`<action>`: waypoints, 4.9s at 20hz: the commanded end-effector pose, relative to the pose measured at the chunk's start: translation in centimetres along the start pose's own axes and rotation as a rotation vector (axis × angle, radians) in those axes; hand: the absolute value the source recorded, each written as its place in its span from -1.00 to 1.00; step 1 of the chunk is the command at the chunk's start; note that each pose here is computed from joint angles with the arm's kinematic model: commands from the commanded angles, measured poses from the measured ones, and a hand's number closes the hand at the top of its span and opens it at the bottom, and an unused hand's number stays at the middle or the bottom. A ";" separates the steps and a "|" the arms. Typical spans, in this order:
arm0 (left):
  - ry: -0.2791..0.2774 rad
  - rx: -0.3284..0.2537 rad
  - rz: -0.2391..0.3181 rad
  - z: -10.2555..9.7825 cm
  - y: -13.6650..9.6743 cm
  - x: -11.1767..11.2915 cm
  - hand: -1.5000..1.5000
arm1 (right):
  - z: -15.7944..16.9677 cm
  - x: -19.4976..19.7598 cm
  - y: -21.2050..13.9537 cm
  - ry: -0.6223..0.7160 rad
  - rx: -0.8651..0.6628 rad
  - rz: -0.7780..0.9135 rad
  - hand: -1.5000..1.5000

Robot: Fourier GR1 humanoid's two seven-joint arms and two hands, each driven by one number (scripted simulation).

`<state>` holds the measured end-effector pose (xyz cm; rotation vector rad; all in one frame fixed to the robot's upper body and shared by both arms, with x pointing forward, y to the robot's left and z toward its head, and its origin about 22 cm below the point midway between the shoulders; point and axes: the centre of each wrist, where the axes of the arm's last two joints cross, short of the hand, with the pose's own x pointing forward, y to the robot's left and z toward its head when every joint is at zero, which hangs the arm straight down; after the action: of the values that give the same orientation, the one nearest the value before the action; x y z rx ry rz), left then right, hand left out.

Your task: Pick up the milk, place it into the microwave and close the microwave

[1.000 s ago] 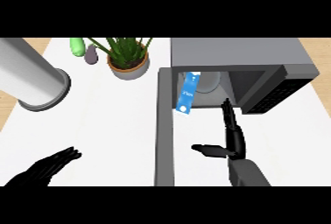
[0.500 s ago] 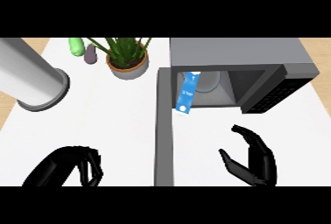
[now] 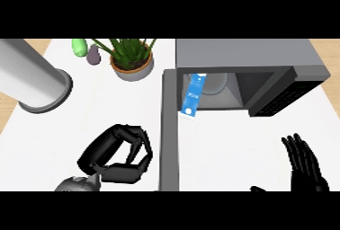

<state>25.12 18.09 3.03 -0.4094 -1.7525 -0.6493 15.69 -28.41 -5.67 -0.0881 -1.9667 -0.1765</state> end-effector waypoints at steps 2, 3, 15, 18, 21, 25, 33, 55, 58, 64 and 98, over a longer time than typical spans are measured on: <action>-0.065 -0.093 -0.127 -5.2 -3.3 -0.7 1.00 | -2.0 2.0 -2.3 -0.041 0.034 0.040 -1.00; -0.048 -0.093 -0.124 -5.0 -3.7 -0.4 1.00 | -0.4 2.4 -2.9 -0.046 0.028 0.049 -1.00; 0.169 -0.237 -0.128 -9.2 -11.9 -4.7 1.00 | -3.8 6.2 -2.7 -0.097 0.138 -0.041 -1.00; 0.194 -0.252 -0.178 -10.3 -12.3 -5.1 1.00 | -5.1 7.9 -2.1 -0.136 0.178 -0.053 -1.00; 0.176 -0.207 -0.140 -11.6 -12.7 -3.6 -1.00 | -5.4 9.3 -1.9 -0.126 0.245 -0.084 -1.00; 0.100 -0.157 -0.060 -12.9 -12.4 -2.2 1.00 | -6.9 10.3 -0.4 -0.185 0.336 -0.120 -1.00; -0.033 -0.079 0.032 -15.7 -11.5 0.5 1.00 | -8.1 12.4 0.6 -0.218 0.455 -0.166 -1.00; -0.046 0.116 -0.014 -21.6 -8.0 4.0 1.00 | -10.4 16.1 0.7 -0.223 0.576 -0.190 -1.00; -0.044 0.126 -0.012 -21.2 -8.3 3.5 1.00 | -10.9 16.8 0.4 -0.232 0.585 -0.170 -1.00; -0.052 0.163 -0.022 -21.3 -8.3 3.7 1.00 | -11.8 17.5 -0.2 -0.249 0.583 -0.148 -1.00; 0.095 0.597 0.035 -20.5 -6.2 1.0 1.00 | -14.6 20.7 -2.5 -0.263 0.579 -0.139 -1.00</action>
<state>34.75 -0.63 5.87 -0.1082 -1.8002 -0.2038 20.55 -33.37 18.33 0.4331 -2.2004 0.3465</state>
